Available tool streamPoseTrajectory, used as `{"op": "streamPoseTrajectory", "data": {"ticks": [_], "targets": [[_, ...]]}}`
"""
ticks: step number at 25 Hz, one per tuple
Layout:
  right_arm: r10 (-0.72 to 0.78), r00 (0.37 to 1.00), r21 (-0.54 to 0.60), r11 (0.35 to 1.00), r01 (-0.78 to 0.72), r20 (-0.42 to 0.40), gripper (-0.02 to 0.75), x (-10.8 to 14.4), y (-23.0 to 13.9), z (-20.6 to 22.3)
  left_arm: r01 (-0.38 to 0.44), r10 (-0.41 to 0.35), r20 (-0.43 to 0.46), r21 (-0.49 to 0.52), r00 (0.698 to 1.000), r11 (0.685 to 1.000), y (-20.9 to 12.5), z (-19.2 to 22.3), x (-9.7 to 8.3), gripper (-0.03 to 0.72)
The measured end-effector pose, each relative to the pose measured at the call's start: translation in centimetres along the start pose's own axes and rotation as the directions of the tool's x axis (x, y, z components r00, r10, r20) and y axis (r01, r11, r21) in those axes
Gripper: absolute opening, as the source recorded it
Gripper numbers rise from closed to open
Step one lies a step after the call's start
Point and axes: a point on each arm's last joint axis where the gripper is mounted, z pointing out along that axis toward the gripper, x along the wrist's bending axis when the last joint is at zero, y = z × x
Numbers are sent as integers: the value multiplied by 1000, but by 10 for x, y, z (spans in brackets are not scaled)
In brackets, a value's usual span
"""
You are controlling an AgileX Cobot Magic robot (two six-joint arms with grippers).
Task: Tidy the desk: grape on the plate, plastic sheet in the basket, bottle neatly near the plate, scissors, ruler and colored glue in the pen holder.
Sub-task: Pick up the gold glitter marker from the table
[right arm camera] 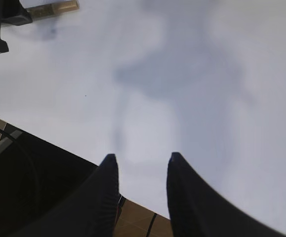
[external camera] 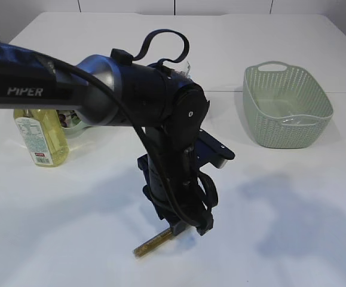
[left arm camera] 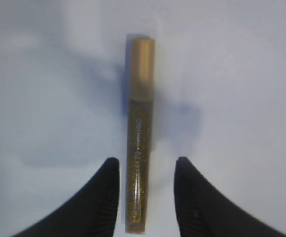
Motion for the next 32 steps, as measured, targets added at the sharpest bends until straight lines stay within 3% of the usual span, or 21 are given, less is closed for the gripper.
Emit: {"op": "streamPoseTrajectory", "data": {"ticks": [12, 32], "targets": [[-3, 1000, 0, 1000, 3, 0, 279, 0, 0, 0, 11, -11, -16, 23, 1000, 1000, 0, 9, 10, 278], [-4, 1000, 0, 1000, 4, -2, 279, 0, 0, 0, 34, -35, 22, 55, 999, 998, -1, 22, 7, 278]]}}
